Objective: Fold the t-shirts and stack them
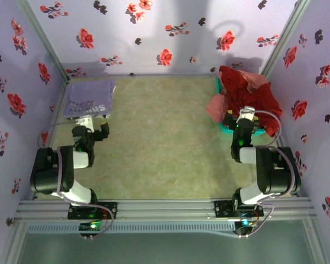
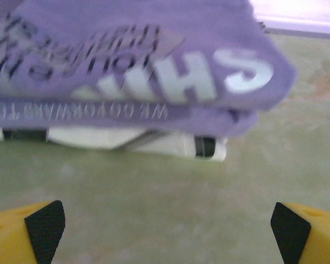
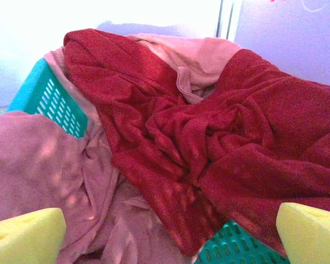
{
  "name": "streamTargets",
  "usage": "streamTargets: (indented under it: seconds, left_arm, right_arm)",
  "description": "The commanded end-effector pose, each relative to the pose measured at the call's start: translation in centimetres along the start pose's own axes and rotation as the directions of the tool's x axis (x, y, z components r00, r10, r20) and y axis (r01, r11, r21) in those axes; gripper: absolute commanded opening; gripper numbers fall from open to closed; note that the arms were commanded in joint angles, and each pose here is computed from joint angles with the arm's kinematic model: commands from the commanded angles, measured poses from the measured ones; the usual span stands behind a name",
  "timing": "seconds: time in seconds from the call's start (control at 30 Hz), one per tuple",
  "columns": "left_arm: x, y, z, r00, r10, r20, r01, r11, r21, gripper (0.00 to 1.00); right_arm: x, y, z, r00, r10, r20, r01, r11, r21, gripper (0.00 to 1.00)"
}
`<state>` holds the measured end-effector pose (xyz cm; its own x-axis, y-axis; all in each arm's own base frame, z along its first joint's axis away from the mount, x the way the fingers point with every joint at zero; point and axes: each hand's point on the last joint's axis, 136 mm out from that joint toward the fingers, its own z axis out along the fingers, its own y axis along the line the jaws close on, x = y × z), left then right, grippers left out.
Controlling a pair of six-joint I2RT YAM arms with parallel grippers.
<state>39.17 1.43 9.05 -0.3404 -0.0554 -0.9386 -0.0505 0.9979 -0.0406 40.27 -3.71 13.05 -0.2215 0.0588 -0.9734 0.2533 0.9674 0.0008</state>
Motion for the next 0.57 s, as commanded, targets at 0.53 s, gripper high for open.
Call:
streamTargets:
  seconds: [0.53]
  left_arm:
    - [-0.7, 4.1, -2.7, 0.988, -0.046, 0.147, 0.081, 0.966, -0.246, 0.99]
  right_arm:
    - [4.7, 1.2, 0.0, 0.985, 0.016, -0.170, -0.031, 0.996, -0.083, 0.99]
